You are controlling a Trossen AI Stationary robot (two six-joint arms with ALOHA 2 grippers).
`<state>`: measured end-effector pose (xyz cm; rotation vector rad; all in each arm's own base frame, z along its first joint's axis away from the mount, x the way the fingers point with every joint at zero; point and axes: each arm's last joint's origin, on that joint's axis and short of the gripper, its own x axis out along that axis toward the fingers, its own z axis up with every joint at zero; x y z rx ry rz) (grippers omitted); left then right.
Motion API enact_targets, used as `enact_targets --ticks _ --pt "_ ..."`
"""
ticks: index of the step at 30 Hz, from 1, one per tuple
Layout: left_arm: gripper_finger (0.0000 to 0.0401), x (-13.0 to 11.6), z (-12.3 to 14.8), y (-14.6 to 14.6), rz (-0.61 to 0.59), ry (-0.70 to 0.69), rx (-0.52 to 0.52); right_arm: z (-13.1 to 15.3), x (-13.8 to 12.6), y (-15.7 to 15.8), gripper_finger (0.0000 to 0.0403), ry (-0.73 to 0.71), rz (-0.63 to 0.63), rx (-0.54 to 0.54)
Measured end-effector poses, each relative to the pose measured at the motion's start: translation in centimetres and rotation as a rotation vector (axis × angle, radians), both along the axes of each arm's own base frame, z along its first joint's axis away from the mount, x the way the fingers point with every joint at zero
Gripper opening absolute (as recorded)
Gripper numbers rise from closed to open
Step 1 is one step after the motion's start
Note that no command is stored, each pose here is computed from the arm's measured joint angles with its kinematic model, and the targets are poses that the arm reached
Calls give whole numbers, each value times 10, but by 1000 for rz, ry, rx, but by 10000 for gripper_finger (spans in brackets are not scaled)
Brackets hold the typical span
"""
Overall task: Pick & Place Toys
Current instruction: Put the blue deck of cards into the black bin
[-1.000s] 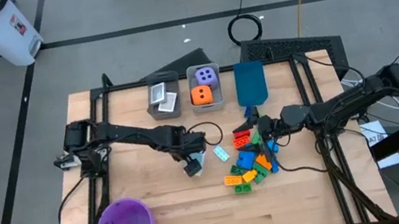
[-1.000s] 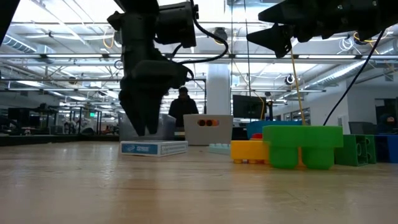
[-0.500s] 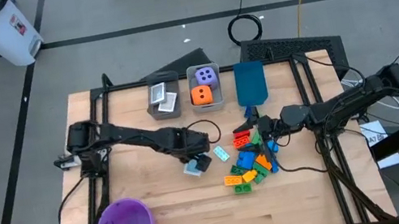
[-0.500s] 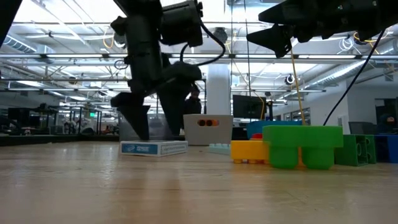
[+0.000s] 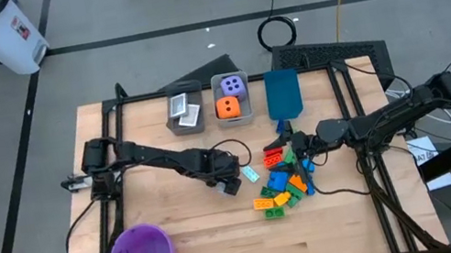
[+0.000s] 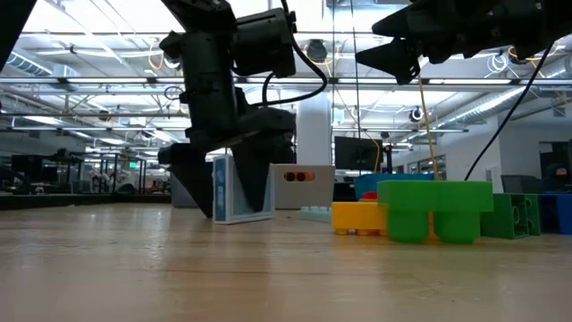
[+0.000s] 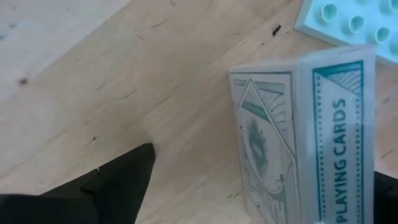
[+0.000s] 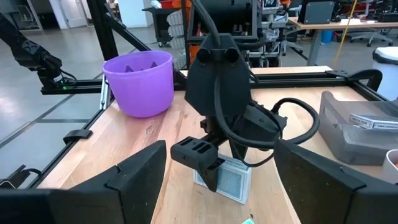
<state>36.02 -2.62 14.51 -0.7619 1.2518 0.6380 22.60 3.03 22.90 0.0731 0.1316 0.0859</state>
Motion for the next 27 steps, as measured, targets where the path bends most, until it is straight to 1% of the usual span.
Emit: enact_targets --ticks 4,9,13,15,17,19,23,27 --pt "378 1 0 -2 -41 -17 19 0 0 0 288 0 0 0" --pt "380 5 0 -9 -171 -61 54 0 0 0 288 4 0 -1" --pt "379 7 0 -10 -175 -86 59 -1 0 0 288 7 0 -1" --pt "368 7 0 -9 -171 -85 52 -1 0 0 288 8 0 -1" --pt "347 7 0 -8 -169 -85 44 -1 0 0 288 8 0 -1" --pt "316 8 0 -6 -158 -84 32 -1 0 0 288 8 0 -1" --pt "244 8 0 -4 -135 -91 15 -1 0 0 288 8 0 -1" --pt "170 9 1 1 -139 -95 -4 -1 0 0 288 8 0 -1"
